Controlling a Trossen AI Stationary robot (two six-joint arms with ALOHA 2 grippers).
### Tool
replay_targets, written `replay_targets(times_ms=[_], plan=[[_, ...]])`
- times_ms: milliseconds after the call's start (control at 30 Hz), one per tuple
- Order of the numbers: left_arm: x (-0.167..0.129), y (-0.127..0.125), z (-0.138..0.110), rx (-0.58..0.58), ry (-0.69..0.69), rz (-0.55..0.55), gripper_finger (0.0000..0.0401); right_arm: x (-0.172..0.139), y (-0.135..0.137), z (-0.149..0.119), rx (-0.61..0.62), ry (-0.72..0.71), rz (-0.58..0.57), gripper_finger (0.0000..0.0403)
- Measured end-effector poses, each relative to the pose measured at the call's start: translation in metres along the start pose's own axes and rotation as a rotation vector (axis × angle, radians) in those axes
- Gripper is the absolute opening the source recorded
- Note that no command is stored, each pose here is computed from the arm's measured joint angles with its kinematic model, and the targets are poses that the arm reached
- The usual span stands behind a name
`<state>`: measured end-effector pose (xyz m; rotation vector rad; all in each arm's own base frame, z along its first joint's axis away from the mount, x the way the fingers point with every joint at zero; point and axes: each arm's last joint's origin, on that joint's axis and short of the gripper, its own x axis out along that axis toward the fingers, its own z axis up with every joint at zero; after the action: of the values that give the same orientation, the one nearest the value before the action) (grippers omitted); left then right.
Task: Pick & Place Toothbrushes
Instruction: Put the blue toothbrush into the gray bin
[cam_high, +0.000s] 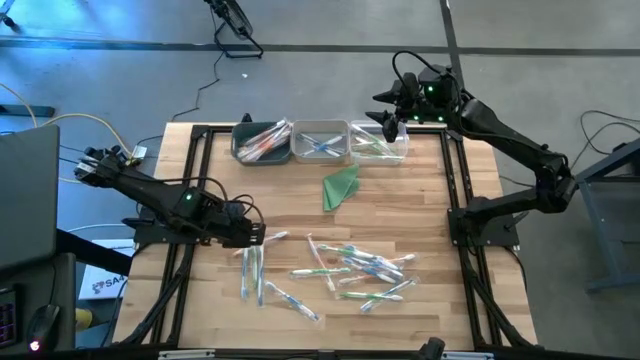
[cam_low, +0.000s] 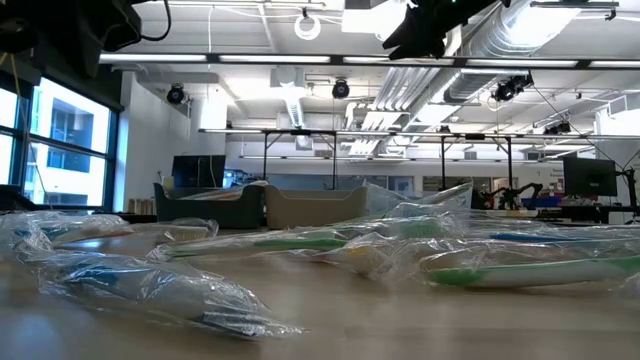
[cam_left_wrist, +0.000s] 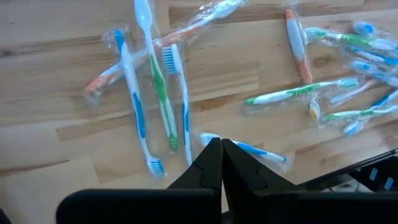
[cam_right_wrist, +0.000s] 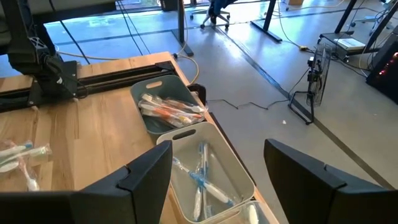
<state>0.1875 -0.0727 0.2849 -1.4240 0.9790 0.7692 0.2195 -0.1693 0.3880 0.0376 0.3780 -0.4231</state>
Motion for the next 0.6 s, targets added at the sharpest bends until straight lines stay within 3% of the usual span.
replay_targets(times_ms=[600], plan=[[0.0026, -0.0021, -0.0005, 0.065, 0.004, 0.000, 0.0010, 0.0000, 0.0000, 0.0000, -0.023, 0.000, 0.000, 0.0247]])
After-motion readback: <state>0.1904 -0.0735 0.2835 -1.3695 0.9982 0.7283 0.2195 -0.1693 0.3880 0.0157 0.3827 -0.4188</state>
